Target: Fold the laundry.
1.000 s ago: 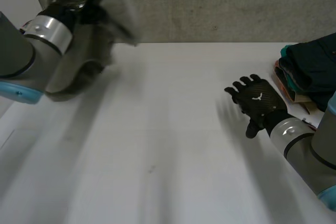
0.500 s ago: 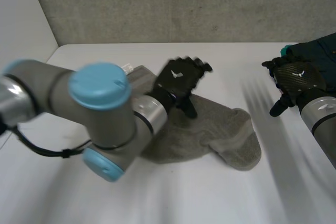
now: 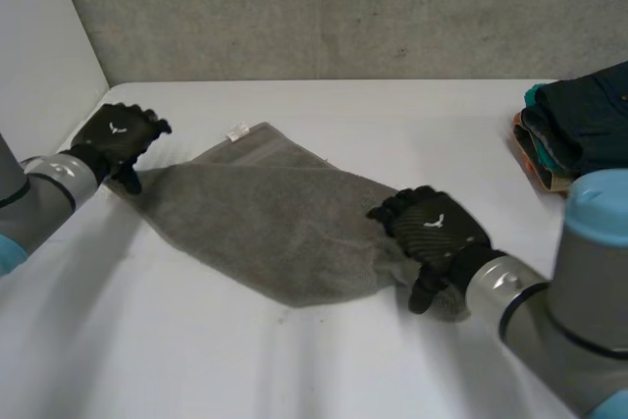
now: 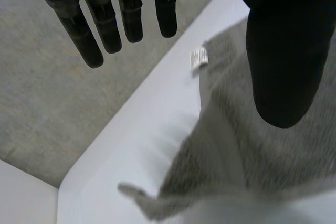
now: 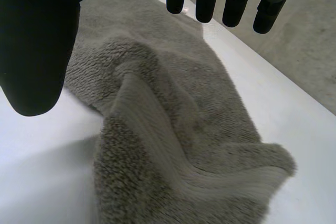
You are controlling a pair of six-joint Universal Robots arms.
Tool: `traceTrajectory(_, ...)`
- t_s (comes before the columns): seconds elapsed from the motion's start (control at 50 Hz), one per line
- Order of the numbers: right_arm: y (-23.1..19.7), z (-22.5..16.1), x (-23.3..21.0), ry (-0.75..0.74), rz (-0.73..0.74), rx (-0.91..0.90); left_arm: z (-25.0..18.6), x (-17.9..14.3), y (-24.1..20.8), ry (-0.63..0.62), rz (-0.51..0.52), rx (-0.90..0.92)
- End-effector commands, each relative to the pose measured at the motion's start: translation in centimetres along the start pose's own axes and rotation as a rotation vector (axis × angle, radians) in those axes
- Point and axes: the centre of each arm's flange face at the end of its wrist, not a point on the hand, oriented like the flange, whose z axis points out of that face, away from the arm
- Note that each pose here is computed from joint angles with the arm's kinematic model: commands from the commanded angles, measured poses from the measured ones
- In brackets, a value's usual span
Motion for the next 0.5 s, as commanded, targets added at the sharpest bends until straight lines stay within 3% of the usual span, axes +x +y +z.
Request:
traceTrajectory(0.02, 1.4, 2.2, -0.6, 0.041, -0.023, 0.013, 3.3, -0.9, 3.2, 0.013, 0.030, -0.006)
traceTrajectory(0.34, 3.2, 4.6, -0.2, 0.114, -0.083, 0.014, 4.9, -0.3, 6.3, 0.022, 0.064, -0.049)
traceTrajectory(0.5, 1.6, 5.2, 1.3, 0.183, -0.141, 0.047, 1.9, 0.4, -0.2, 0.008, 0.062, -0.035)
